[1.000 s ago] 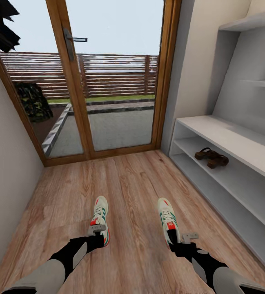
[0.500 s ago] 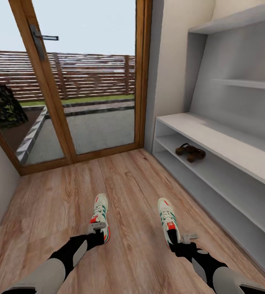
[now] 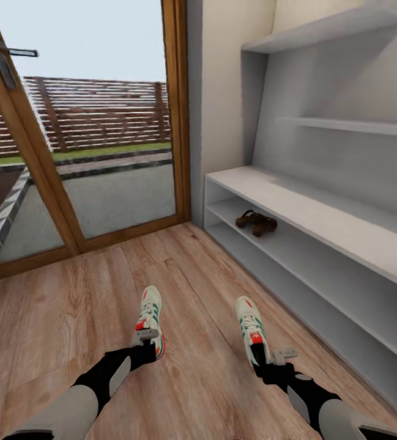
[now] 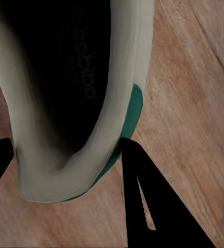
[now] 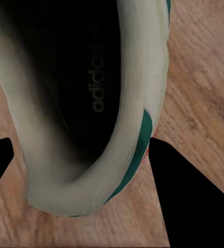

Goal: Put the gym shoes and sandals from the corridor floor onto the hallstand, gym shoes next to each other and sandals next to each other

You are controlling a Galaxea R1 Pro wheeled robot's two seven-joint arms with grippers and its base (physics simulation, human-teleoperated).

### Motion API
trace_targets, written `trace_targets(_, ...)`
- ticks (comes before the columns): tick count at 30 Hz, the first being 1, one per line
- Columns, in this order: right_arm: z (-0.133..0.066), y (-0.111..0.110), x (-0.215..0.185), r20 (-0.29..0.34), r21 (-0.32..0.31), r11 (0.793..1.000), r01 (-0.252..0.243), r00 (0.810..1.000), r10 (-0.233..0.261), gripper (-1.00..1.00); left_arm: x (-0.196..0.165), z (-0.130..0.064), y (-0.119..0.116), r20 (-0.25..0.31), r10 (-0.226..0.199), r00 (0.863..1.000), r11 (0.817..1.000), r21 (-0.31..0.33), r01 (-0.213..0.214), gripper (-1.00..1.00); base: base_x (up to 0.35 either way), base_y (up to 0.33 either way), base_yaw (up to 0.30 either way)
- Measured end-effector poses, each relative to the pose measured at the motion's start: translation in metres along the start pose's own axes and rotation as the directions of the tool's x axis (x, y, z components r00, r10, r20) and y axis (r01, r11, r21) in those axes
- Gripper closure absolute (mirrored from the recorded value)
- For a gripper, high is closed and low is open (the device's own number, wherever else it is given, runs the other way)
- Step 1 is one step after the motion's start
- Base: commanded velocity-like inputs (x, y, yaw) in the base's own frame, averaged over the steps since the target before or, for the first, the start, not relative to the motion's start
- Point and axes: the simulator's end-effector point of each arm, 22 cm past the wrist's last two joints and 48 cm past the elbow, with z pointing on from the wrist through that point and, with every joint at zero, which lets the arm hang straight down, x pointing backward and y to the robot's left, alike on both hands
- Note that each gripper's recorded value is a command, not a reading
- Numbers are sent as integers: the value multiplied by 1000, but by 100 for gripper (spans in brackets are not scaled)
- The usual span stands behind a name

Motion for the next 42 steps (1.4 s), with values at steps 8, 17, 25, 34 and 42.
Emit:
trace_targets(8,0,1,0,0,-1,1000,0,1000,0,100,0,0,-1,0,1,1000,1000,1,-1,100,0,0,-289)
trace_targets(17,0,2,1,-2,-5,1000,-2,1000,2,100,0,0,-1,-2,2,1000,1000,1,-2,100,0,0,-289)
trace_targets(25,0,3,2,-5,-6,1000,-2,1000,2,100,0,0,-1,-2,1,1000,1000,2,-1,100,4,0,-289)
trace_targets(34,0,3,3,-6,-5,1000,-2,1000,2,100,0,0,-1,-3,1,1000,1000,2,-1,100,208,17,-165)
trace_targets(42,1,8,3,-6,-12,1000,-2,1000,2,100,1,0,-1,-4,0,1000,1000,1,0,100,302,123,-60)
